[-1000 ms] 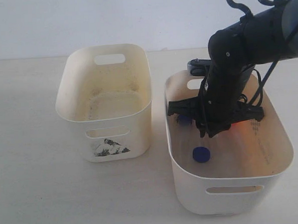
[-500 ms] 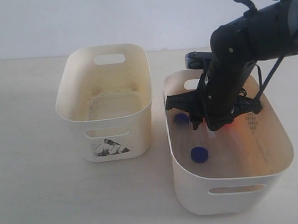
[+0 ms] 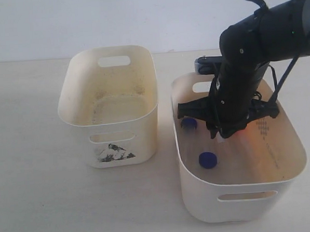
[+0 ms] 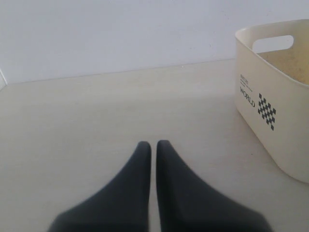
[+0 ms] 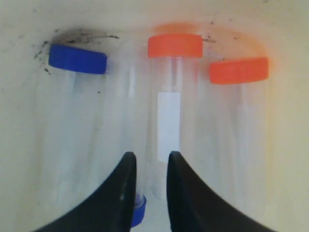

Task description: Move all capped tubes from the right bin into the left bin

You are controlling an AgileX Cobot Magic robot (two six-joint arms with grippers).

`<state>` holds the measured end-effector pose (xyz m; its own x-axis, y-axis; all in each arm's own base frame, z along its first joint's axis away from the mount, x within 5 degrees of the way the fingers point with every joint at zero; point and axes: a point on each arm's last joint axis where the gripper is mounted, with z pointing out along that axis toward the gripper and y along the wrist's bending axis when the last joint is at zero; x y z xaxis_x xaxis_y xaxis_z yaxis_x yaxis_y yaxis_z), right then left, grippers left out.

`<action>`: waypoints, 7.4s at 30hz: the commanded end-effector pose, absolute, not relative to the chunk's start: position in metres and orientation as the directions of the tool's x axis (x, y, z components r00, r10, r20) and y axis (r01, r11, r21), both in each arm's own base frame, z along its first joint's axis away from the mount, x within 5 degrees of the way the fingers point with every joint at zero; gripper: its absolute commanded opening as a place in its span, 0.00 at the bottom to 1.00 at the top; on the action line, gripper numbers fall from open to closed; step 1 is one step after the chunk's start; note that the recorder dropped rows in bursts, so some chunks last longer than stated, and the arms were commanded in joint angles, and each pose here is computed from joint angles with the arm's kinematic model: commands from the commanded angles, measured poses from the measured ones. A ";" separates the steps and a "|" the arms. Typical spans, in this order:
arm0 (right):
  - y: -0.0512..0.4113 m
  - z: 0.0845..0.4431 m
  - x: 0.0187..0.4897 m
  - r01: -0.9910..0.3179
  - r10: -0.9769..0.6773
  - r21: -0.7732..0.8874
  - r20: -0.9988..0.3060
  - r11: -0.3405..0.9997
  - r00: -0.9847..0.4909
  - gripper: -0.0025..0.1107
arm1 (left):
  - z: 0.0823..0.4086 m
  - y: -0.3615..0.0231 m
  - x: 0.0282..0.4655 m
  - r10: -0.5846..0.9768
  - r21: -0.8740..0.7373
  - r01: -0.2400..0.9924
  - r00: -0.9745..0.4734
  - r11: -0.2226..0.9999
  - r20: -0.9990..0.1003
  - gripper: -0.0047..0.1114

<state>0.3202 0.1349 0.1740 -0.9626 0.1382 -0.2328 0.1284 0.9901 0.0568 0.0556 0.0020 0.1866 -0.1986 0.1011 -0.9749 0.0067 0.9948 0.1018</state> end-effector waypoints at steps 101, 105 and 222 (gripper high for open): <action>0.151 0.131 0.324 0.140 0.159 0.152 -0.118 0.978 -0.980 0.39 | 0.189 0.002 0.056 0.083 0.084 0.004 -0.179 0.996 -0.980 0.08; 0.152 0.123 0.324 0.135 0.150 0.154 -0.095 0.979 -0.984 0.39 | 0.189 0.002 0.056 0.083 0.084 0.004 -0.179 0.996 -0.980 0.08; 0.153 0.255 0.302 -0.126 0.012 0.233 -0.512 0.964 -0.859 0.43 | 0.189 0.002 0.056 0.083 0.084 0.004 -0.179 0.996 -0.980 0.08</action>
